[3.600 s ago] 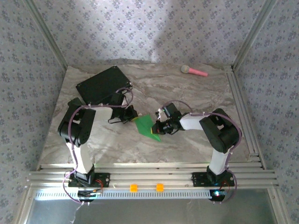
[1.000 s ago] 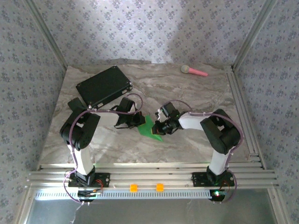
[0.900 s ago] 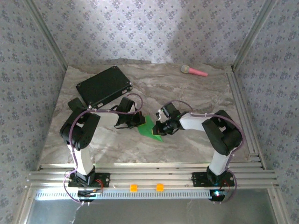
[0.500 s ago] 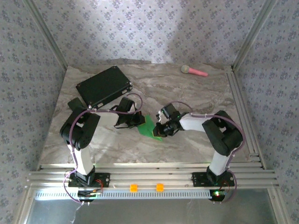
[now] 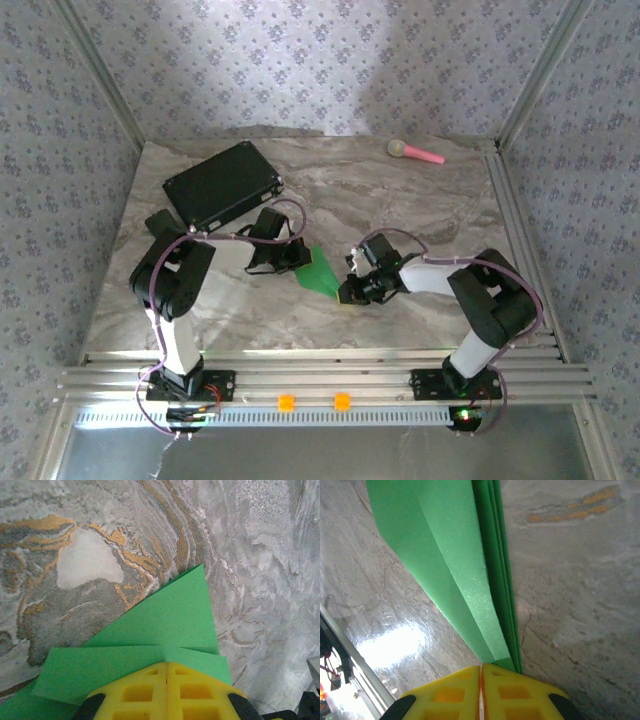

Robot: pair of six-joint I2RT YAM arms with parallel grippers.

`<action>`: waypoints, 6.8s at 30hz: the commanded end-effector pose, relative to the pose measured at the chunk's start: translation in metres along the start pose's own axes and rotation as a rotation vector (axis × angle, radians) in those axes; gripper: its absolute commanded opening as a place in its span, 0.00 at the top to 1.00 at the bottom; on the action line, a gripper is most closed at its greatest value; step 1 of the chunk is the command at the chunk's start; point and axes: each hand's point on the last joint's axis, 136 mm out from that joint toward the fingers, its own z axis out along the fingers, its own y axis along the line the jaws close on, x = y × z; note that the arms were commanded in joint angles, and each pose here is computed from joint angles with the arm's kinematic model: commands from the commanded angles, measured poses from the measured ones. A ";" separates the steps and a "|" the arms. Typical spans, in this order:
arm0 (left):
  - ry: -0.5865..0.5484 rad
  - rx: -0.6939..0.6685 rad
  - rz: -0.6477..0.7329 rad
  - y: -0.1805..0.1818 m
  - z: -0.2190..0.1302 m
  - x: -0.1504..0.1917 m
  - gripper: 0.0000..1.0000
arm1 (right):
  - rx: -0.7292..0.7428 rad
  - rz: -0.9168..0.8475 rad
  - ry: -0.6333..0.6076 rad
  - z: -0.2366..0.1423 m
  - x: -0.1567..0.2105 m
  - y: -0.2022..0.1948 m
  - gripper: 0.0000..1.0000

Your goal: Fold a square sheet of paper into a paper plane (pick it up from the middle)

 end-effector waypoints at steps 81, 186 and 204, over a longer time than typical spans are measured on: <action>0.071 -0.034 -0.142 0.009 0.011 0.020 0.96 | -0.216 0.219 -0.165 -0.031 -0.030 0.020 0.71; -0.316 -0.025 -0.204 0.018 -0.108 -0.021 0.70 | 0.140 0.473 -0.208 -0.002 -0.058 -0.046 0.88; -0.049 0.144 0.077 -0.079 -0.047 -0.008 0.89 | 0.155 0.355 -0.559 -0.079 -0.075 -0.018 0.70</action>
